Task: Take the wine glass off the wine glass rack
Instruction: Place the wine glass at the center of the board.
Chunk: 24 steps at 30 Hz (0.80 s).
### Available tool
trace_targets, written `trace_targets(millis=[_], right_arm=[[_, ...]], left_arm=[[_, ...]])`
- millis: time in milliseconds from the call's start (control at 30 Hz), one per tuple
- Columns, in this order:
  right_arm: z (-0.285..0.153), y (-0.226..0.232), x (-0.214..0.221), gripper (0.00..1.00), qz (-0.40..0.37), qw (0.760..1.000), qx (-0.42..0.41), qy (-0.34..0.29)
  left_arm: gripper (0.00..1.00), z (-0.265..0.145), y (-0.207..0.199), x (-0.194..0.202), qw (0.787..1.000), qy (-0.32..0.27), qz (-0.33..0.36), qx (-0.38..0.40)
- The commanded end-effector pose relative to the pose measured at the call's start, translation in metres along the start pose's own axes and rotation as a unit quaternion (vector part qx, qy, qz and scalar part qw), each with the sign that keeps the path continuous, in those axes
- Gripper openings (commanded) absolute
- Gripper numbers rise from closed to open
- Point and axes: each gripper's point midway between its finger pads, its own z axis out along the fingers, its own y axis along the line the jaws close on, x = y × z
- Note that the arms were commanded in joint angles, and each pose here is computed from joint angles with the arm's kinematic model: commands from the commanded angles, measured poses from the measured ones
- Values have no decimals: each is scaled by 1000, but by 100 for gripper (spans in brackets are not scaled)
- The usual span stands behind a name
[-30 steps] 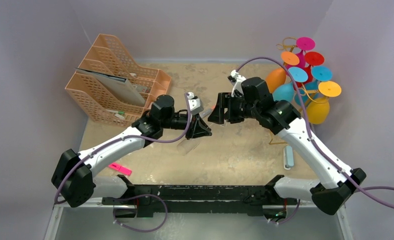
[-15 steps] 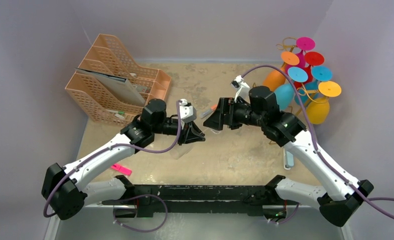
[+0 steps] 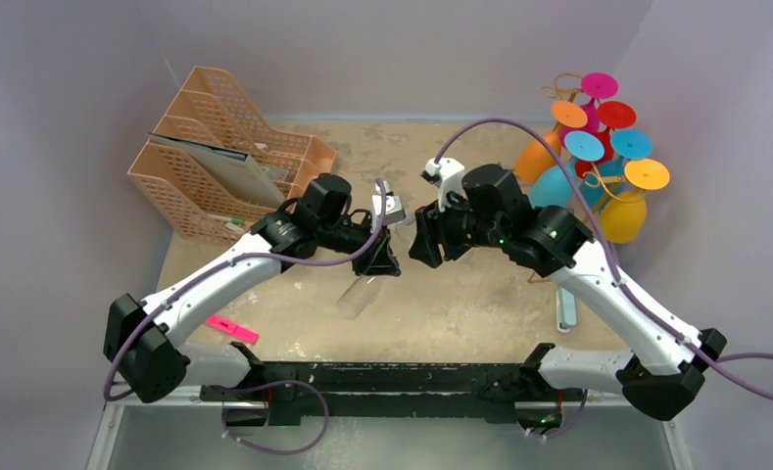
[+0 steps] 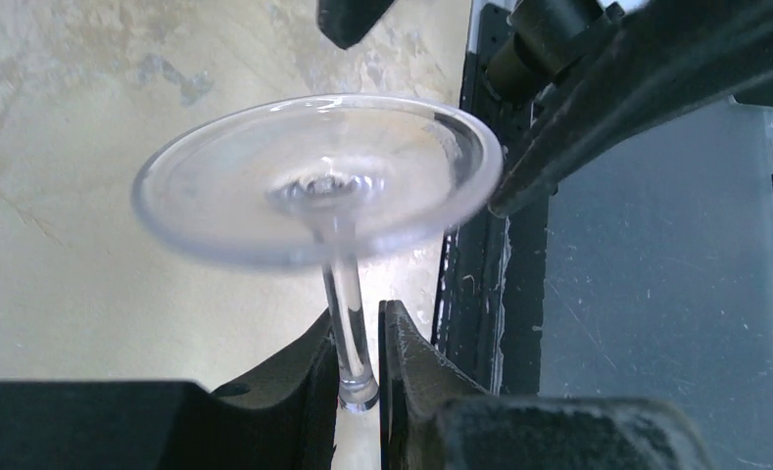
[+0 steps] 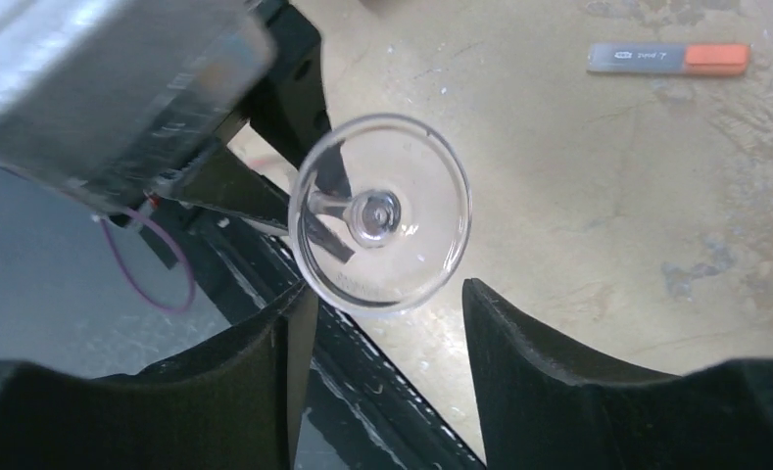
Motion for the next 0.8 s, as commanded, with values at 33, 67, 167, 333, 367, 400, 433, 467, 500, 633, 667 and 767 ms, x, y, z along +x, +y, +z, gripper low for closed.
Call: trace_targets(millis=[33, 67, 167, 333, 367, 400, 433, 467, 500, 633, 667, 767], right_arm=[[3, -21, 8, 53, -76, 992, 90, 38], [5, -22, 8, 52, -82, 991, 99, 42], [9, -21, 6, 53, -99, 989, 107, 37], [14, -10, -6, 56, -117, 990, 76, -27], [16, -7, -10, 56, -123, 989, 64, -55], [16, -5, -12, 57, -129, 987, 52, -83], [18, -3, -13, 57, -137, 983, 42, -110], [19, 0, -14, 57, -151, 979, 28, -135], [21, 4, -13, 56, -172, 973, 10, -154], [24, 13, -9, 55, -246, 947, -31, -203], [25, 14, -8, 55, -263, 941, -35, -209], [26, 22, -10, 56, -320, 914, -57, -242]], left_arm=[[0, -2, 0, -8, 1000, 14, -21, -4], [0, -2, 2, -7, 1000, 16, -23, -7], [0, -2, 3, -5, 999, 19, -25, -11], [0, -2, 2, -7, 999, 18, -30, -8], [0, -2, 1, -8, 999, 17, -31, -6], [0, -3, 0, -9, 999, 15, -34, -4], [0, -4, -1, -10, 999, 14, -36, -1], [0, -6, -2, -11, 999, 13, -39, 5], [0, -9, -3, -13, 998, 9, -57, 11], [0, -19, -6, -20, 996, -15, -80, 38], [0, -22, -6, -22, 995, -20, -85, 42], [0, -25, -12, -24, 993, -26, -92, 64]])
